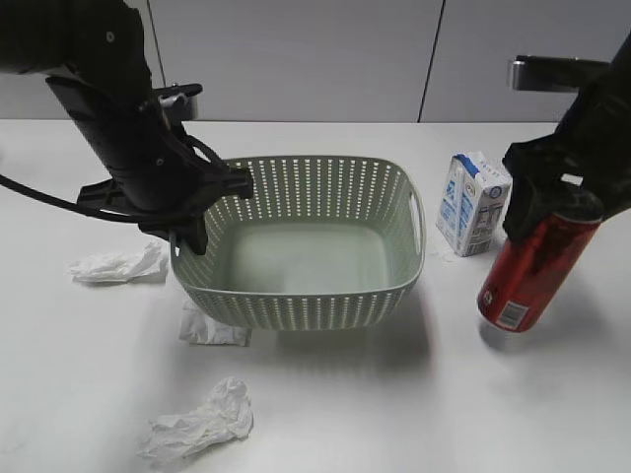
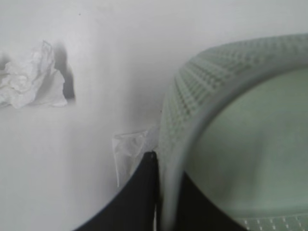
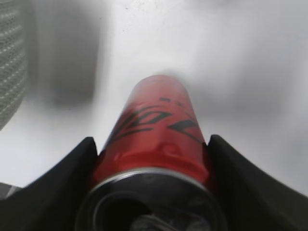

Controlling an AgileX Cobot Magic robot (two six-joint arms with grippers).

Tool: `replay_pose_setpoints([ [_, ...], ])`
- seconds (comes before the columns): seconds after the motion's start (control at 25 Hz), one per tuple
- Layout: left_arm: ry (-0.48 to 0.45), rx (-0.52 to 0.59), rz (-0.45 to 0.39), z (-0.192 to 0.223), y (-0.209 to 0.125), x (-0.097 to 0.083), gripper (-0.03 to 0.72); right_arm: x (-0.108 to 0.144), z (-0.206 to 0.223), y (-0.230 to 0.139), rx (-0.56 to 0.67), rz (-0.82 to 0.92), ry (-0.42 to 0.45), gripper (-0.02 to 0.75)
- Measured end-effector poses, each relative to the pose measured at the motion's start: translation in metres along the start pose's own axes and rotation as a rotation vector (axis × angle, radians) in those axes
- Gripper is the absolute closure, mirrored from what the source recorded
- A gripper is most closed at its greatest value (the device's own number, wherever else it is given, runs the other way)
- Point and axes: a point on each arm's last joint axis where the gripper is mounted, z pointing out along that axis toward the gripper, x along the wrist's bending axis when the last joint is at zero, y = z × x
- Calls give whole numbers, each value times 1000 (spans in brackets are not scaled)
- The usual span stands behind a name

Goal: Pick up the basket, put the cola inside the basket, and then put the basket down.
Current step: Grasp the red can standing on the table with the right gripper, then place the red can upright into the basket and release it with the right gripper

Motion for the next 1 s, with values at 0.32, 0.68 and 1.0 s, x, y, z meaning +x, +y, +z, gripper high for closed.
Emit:
replay_pose_setpoints([
  [0.32, 0, 0, 0, 0, 0, 0, 687, 20, -93, 10, -245, -56, 85, 238],
  [0.68, -1, -4, 0, 0, 0, 0, 687, 88, -161, -13, -443, -265, 212, 238],
  [1.0, -1, -2, 0, 0, 0, 0, 687, 167, -92, -14, -283, -581, 40, 238],
])
